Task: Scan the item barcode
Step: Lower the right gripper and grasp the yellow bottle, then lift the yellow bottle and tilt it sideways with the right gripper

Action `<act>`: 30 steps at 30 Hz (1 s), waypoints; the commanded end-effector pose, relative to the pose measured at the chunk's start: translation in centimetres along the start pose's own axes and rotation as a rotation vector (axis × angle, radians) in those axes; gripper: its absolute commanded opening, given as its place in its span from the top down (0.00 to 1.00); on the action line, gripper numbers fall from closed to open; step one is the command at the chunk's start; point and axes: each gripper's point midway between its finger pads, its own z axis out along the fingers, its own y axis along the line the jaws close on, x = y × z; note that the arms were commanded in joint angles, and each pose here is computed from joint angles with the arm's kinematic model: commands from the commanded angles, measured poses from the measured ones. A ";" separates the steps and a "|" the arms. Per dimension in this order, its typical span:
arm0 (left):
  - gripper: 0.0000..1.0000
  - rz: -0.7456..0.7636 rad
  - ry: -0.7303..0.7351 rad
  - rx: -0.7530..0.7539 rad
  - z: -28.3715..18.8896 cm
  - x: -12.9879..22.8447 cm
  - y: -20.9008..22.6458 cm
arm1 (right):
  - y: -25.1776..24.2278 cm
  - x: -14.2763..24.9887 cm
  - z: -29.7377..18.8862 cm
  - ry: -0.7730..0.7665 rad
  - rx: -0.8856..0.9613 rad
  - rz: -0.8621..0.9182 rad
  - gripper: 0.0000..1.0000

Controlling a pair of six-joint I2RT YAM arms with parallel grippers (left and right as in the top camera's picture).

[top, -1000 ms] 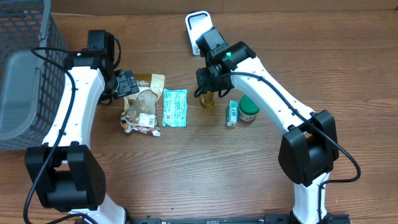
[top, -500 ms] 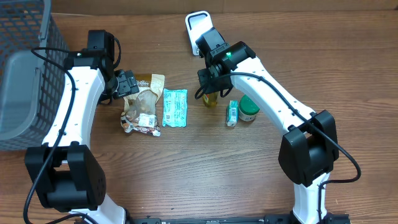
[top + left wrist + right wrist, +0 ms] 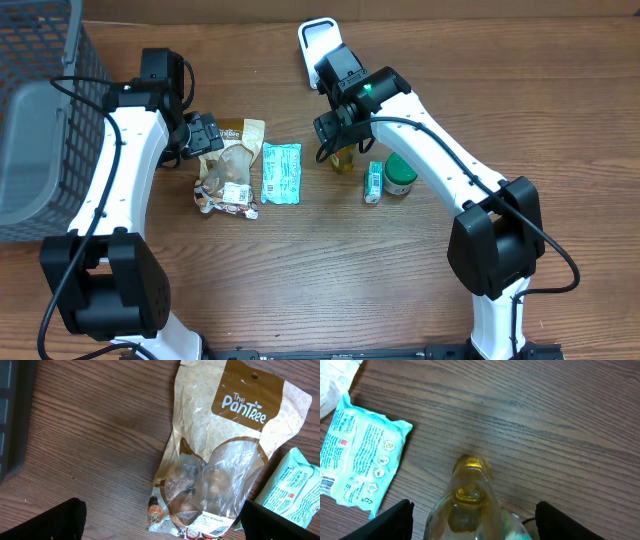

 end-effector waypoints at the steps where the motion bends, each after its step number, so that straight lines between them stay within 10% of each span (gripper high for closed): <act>1: 0.00 -0.008 0.014 -0.017 0.5 0.2 0.4 | -0.1 0.0 -0.1 -0.001 0.010 -0.022 0.27; 20: 0.00 -0.008 0.014 -0.016 0.5 0.2 0.3 | 0.8 1.0 -0.6 0.034 -0.030 -0.023 0.59; 30: 0.01 -0.008 0.014 -0.017 0.5 0.2 0.4 | 0.5 -0.7 -11.3 -0.147 -0.374 0.109 0.61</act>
